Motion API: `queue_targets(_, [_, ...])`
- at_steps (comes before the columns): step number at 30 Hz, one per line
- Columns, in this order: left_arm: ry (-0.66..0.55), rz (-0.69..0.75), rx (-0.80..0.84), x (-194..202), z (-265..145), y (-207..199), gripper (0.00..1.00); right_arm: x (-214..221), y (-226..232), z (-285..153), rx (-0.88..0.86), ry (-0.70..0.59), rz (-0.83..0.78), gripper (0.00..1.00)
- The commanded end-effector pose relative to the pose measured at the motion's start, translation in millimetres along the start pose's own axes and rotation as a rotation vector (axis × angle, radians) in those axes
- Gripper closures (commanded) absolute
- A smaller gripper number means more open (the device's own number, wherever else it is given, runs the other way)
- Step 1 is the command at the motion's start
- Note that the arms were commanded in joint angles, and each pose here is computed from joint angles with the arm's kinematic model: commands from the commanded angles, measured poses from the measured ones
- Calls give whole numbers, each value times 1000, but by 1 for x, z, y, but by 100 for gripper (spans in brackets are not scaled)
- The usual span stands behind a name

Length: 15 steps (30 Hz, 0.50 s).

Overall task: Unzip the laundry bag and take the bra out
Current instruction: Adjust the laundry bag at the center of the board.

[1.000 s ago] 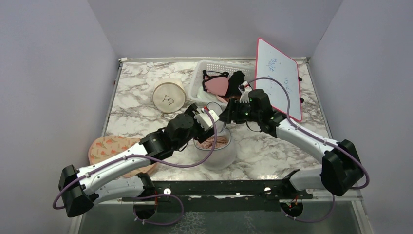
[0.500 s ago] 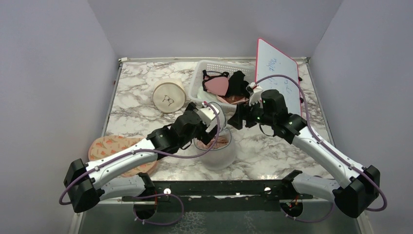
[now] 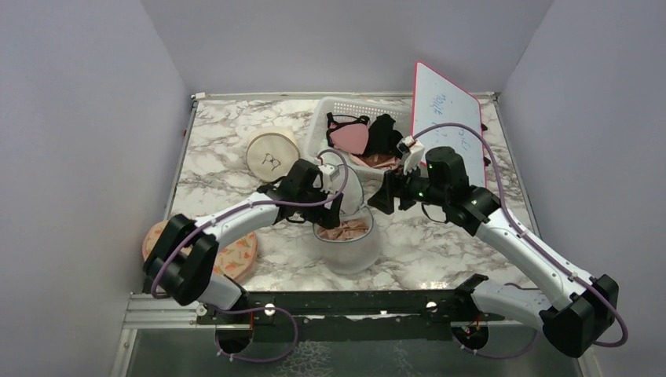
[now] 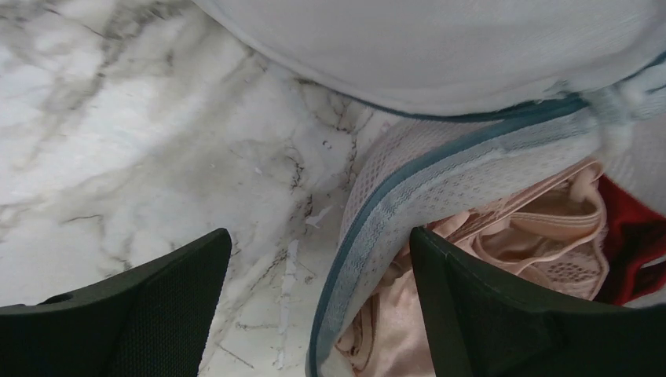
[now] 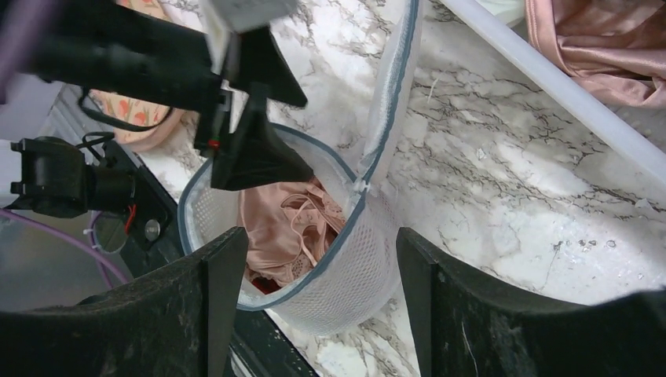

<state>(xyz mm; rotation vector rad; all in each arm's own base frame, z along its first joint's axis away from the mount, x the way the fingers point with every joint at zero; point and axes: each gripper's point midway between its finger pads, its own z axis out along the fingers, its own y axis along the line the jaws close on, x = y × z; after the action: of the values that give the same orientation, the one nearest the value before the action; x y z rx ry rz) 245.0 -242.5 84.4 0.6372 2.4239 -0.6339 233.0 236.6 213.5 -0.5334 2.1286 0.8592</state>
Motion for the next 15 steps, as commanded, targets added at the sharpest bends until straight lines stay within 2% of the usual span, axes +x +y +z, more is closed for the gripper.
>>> queue_targets(1, [116, -50, 185, 20, 7, -26, 32, 2, 8, -8, -39, -12, -15, 32])
queue_targets(5, [38, -63, 132, 10, -1, -20, 66, 4, 9, -10, -44, -16, -15, 33])
queue_targets(8, [-72, -78, 80, -4, -17, -15, 81, 5, 10, -8, -57, -17, -15, 33])
queue_targets(10, [-157, -97, 54, -12, -30, -13, 88, 6, 12, -5, -76, -8, -13, 33])
queue_targets(15, [-384, -168, 34, -25, -62, -9, 92, 7, 18, 2, -123, 12, -6, 35])
